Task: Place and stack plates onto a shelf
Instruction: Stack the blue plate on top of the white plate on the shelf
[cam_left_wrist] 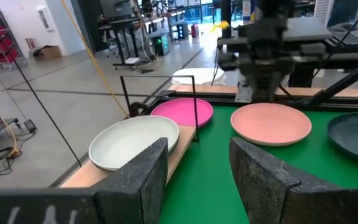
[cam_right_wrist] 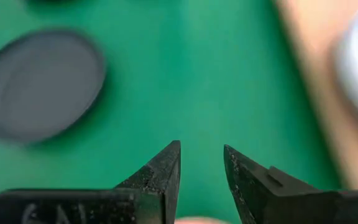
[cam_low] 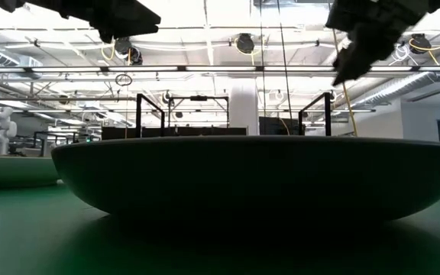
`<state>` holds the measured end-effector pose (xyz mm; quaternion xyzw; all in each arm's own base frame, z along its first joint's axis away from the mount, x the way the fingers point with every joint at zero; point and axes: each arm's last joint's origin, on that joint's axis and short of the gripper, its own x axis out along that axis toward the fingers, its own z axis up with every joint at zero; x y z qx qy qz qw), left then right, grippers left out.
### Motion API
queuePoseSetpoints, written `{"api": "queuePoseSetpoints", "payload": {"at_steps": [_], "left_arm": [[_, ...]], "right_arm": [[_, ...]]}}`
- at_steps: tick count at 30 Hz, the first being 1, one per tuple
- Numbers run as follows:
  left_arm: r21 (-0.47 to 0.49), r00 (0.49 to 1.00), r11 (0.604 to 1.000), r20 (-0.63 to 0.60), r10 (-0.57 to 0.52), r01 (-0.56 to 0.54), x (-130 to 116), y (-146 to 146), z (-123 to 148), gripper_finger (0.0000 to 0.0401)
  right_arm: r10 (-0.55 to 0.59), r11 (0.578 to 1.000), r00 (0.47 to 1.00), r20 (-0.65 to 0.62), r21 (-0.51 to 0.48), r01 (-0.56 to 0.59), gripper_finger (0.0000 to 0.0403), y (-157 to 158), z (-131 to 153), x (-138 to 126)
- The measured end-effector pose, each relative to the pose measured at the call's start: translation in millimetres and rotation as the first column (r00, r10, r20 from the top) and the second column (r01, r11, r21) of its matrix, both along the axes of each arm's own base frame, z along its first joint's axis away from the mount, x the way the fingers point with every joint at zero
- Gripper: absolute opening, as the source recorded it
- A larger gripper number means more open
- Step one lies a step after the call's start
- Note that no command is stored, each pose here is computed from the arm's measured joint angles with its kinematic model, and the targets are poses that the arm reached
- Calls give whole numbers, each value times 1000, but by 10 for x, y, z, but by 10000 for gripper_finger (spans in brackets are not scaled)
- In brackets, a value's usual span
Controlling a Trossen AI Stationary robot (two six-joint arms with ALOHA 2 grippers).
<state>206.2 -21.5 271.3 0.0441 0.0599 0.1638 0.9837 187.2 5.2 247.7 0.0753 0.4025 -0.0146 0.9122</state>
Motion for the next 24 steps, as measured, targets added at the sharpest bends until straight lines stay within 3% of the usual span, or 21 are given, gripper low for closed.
{"api": "queuePoseSetpoints", "payload": {"at_steps": [6,9,12,19,24], "left_arm": [[0,1000,1000,-3,-1,1,1,0,-4,177],[-1,1000,1000,-4,-1,1,1,0,-4,177],[-6,1000,1000,-2,0,0,1,0,-5,177],[-32,1000,999,6,-2,2,2,-1,-6,177],[-45,1000,999,9,-1,2,2,-4,-7,177]], "right_arm": [[94,990,985,-148,116,-77,105,277,-168,35],[197,961,961,-196,231,-150,105,428,-241,65],[282,936,928,-242,283,-211,105,569,-342,109],[402,900,855,-328,311,-304,105,809,-638,246],[422,898,820,-386,305,-318,106,865,-798,291]]}}
